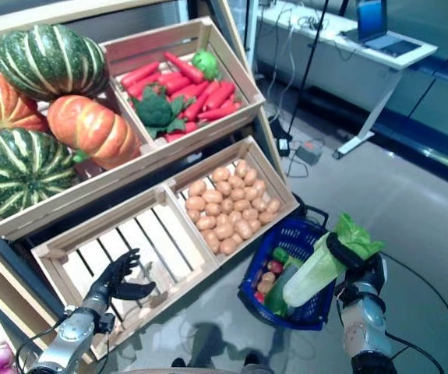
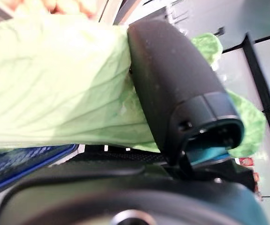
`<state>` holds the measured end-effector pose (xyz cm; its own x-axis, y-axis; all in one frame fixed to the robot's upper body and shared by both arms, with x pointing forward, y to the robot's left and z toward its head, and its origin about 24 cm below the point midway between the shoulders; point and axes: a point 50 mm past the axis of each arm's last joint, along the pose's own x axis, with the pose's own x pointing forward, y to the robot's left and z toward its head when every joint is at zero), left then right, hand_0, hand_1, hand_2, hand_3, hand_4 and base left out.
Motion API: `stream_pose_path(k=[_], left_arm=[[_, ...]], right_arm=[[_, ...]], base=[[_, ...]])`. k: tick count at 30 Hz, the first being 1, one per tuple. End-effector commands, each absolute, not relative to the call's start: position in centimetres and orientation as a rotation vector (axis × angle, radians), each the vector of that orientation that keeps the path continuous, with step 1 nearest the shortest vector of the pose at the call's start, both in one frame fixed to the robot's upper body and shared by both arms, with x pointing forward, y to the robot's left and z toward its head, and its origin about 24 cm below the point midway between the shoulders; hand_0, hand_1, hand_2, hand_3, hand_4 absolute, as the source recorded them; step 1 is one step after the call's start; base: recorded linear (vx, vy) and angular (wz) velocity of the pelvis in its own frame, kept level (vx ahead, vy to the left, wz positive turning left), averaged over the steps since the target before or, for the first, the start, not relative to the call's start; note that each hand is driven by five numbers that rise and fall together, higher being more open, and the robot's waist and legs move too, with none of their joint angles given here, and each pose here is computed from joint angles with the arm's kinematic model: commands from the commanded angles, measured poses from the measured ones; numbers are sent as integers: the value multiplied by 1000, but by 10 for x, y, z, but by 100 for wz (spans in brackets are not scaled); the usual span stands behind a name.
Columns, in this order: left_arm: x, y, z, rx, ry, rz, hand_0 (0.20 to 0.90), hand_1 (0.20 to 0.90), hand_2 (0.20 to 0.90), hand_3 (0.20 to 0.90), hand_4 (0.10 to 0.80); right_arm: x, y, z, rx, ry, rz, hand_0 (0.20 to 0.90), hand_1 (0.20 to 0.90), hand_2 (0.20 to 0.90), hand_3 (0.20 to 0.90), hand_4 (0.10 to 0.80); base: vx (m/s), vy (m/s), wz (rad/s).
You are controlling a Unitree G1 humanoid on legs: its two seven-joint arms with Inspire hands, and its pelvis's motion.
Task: Put vegetables into the basket
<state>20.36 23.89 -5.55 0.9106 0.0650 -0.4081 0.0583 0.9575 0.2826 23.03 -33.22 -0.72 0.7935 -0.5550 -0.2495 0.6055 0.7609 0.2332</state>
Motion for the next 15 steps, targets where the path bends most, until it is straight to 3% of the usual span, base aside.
stream_pose_path(k=[1, 6, 15], left_arm=[[269, 234, 23, 320, 32, 7, 900, 900, 900, 900, 800], [279, 230, 40, 305, -55, 27, 900, 900, 900, 900, 800], [277, 224, 41, 300, -82, 22, 900, 900, 900, 900, 800]], right_arm=[[287, -368, 117, 200, -326, -666, 300, 300, 300, 300, 400], [297, -380, 155, 163, -422, -701, 300, 300, 300, 300, 400], [305, -394, 186, 172, -452, -734, 300, 300, 300, 300, 400]], base=[[-265, -49, 22], [-230, -59, 18], [-92, -41, 21]])
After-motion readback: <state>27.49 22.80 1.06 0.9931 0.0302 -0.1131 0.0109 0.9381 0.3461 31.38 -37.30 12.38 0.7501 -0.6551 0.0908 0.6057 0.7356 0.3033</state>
